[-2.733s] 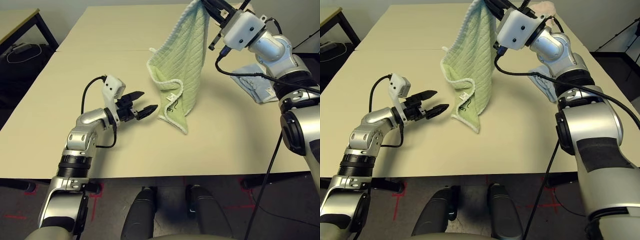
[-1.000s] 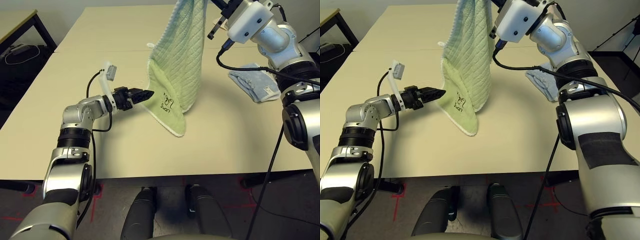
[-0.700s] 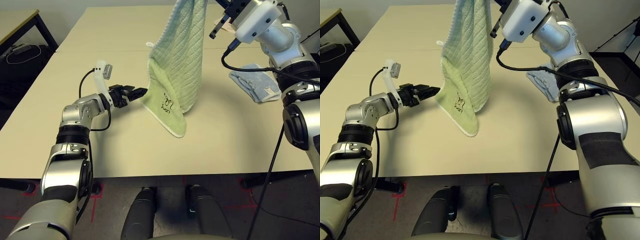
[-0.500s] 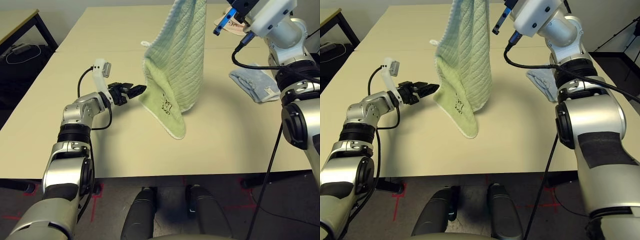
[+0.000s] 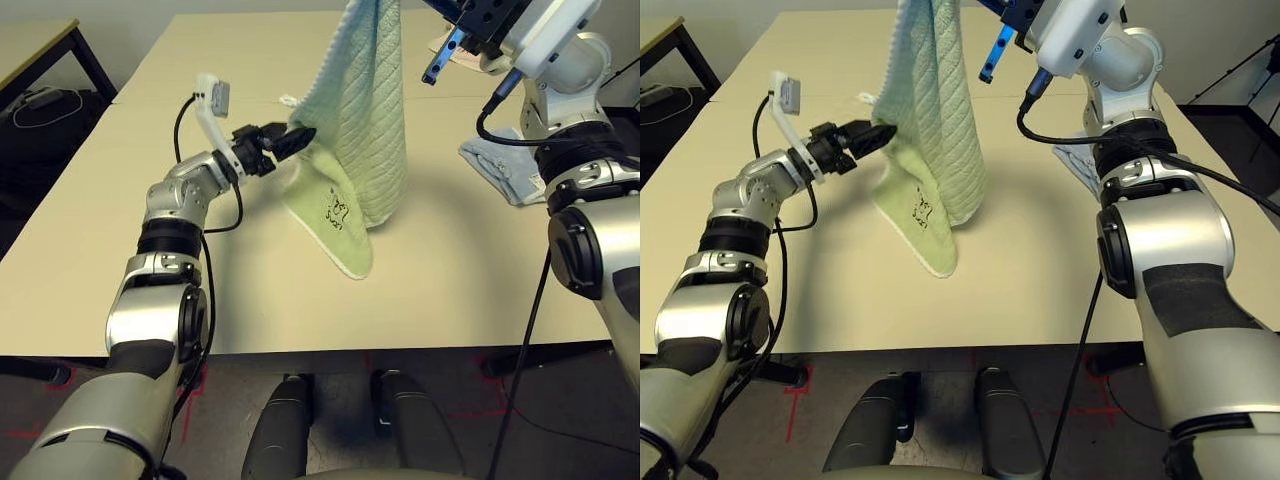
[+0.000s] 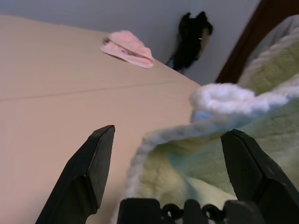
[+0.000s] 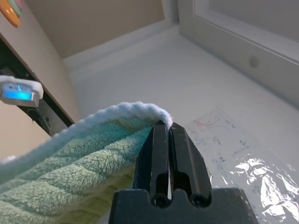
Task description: Fold the towel and set it aside.
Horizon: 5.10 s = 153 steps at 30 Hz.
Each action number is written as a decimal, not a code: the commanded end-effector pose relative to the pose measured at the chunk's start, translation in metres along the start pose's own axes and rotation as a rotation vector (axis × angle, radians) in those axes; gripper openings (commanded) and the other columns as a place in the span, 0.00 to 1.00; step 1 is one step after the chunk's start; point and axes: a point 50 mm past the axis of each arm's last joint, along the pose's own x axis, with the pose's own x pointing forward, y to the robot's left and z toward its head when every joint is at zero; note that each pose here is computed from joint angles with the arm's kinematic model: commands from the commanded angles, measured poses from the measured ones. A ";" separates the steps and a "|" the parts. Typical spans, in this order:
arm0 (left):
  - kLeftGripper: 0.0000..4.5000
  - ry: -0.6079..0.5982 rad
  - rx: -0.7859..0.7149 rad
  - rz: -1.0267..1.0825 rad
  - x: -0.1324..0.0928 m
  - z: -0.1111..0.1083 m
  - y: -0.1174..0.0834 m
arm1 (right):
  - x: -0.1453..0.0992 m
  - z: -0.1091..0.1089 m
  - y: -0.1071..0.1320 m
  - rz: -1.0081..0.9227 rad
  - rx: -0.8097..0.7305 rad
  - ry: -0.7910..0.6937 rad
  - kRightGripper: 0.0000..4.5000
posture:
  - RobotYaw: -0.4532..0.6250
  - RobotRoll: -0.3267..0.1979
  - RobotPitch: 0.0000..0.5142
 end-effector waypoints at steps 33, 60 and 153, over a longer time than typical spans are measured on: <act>1.00 0.306 -0.035 -0.255 -0.021 -0.034 -0.026 | -0.008 -0.022 -0.017 -0.255 0.180 0.185 0.01 | 0.47 0.62 0.19; 1.00 0.262 0.078 -0.531 0.021 -0.028 -0.061 | 0.000 -0.017 -0.017 -0.239 0.168 0.143 0.01 | 0.46 0.62 0.19; 1.00 0.640 0.177 -0.255 -0.064 -0.062 -0.008 | -0.005 -0.018 -0.039 -0.340 0.087 0.219 0.01 | 0.47 0.62 0.17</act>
